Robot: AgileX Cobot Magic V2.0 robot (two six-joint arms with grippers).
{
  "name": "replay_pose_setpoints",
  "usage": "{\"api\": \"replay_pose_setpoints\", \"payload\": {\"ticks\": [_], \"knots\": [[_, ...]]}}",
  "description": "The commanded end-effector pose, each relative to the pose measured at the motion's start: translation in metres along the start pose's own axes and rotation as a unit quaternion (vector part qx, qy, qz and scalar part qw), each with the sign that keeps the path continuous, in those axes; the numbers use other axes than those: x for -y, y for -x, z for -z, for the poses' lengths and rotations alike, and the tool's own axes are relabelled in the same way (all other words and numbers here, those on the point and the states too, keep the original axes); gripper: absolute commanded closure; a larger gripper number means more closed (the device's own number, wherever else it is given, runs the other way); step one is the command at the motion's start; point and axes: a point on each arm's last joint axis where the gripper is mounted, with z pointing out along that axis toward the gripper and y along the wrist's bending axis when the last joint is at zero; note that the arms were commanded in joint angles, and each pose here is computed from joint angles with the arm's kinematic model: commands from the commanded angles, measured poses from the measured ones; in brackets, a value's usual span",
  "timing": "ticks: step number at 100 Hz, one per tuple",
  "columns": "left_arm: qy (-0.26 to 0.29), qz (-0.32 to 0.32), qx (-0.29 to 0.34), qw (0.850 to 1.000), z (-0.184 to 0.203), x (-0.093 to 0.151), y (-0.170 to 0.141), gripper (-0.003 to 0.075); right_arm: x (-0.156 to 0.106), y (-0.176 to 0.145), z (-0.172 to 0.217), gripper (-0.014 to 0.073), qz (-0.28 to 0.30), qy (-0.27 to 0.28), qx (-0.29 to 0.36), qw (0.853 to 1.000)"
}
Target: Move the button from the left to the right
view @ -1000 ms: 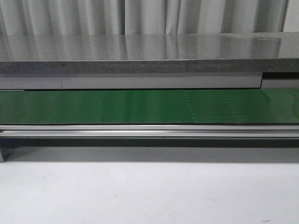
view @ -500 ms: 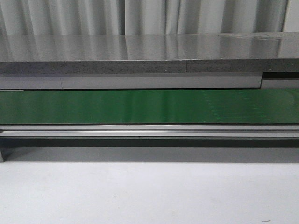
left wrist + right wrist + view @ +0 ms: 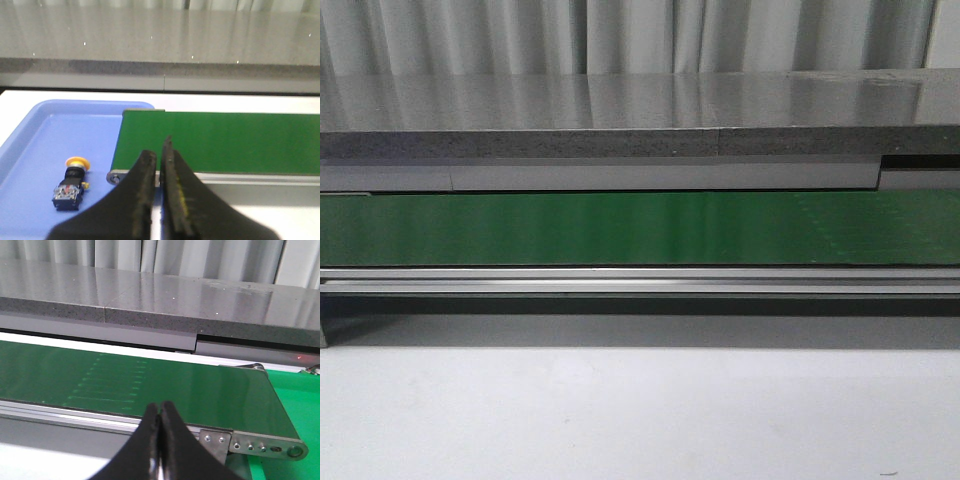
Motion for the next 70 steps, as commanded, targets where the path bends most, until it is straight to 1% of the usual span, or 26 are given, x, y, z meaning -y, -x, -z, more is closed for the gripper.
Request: {"api": "replay_pose_setpoints", "payload": {"ticks": [1,10,18,23,37,55,70], "knots": [[-0.001,0.005,-0.024,1.000,-0.003,-0.001,0.034,0.0715,0.000,0.009,0.002,0.0663,0.006,0.002,0.051,0.999],[0.004,0.004,-0.092,0.996,-0.013,-0.001,0.050,0.0715,0.000,0.009,0.002,0.0663,0.006,0.002,0.051,0.999],[0.007,0.003,-0.151,0.989,-0.026,-0.001,0.060,0.0715,0.000,0.009,0.002,0.0663,0.006,0.002,0.051,0.999],[0.008,0.003,-0.177,0.984,-0.034,-0.001,0.065,0.0715,0.000,0.009,0.002,0.0663,0.006,0.002,0.051,0.999],[0.007,0.001,-0.215,0.977,-0.056,0.000,0.070,0.0715,0.000,0.009,0.002,0.0663,0.006,0.002,0.051,0.999],[0.007,-0.002,-0.256,0.967,-0.079,0.001,0.063,0.0715,0.000,0.009,0.002,0.0663,0.006,0.002,0.051,0.999],[0.007,-0.004,-0.278,0.961,-0.090,0.002,0.059,0.0715,0.000,0.009,0.002,0.0663,0.006,0.002,0.051,0.999]]}}
